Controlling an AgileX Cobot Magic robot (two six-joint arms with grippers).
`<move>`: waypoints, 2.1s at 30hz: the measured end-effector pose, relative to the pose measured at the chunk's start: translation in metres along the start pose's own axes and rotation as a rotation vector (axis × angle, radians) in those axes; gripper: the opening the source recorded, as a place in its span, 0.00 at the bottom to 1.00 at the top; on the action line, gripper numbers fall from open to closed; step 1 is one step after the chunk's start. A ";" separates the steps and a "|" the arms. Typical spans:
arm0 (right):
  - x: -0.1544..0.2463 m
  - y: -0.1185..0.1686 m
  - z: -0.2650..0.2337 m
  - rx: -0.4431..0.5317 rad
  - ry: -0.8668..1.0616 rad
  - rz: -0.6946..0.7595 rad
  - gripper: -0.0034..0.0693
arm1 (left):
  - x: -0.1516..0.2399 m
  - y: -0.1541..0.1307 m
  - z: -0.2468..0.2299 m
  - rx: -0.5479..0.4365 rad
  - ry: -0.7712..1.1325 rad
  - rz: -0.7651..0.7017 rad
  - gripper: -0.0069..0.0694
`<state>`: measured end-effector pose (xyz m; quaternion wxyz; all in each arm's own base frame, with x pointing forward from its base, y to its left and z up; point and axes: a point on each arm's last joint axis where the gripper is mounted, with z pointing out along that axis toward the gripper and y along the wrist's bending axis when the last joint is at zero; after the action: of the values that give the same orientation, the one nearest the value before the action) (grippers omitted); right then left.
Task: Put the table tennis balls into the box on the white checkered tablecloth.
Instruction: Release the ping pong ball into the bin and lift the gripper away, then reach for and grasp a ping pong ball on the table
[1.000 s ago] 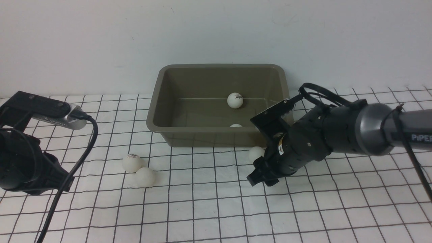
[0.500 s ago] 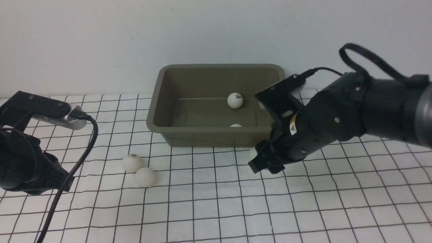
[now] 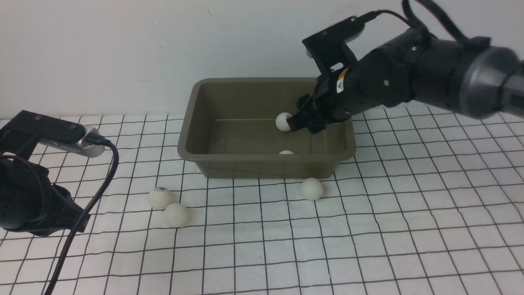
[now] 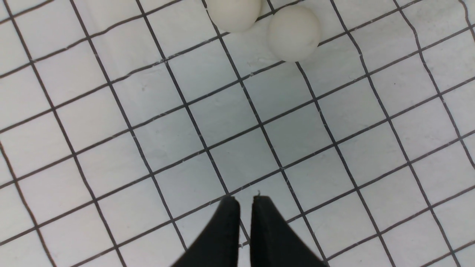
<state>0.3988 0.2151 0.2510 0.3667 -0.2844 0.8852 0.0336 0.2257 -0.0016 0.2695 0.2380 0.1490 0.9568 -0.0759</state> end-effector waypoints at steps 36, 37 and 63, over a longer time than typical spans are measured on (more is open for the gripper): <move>0.058 0.000 -0.141 -0.032 0.106 0.052 0.61 | 0.000 0.000 0.000 0.001 0.002 0.000 0.13; 0.057 -0.001 -0.145 -0.032 0.096 0.053 0.61 | 0.000 0.000 0.000 0.001 0.002 0.000 0.13; 0.153 0.051 -0.033 -0.120 -0.039 0.306 0.61 | 0.000 0.000 0.000 0.002 0.001 -0.003 0.13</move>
<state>0.2642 0.1762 0.1654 0.3568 -0.1670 0.9073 0.1472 0.2255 -0.0018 0.2694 0.2372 0.1479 0.9570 -0.0770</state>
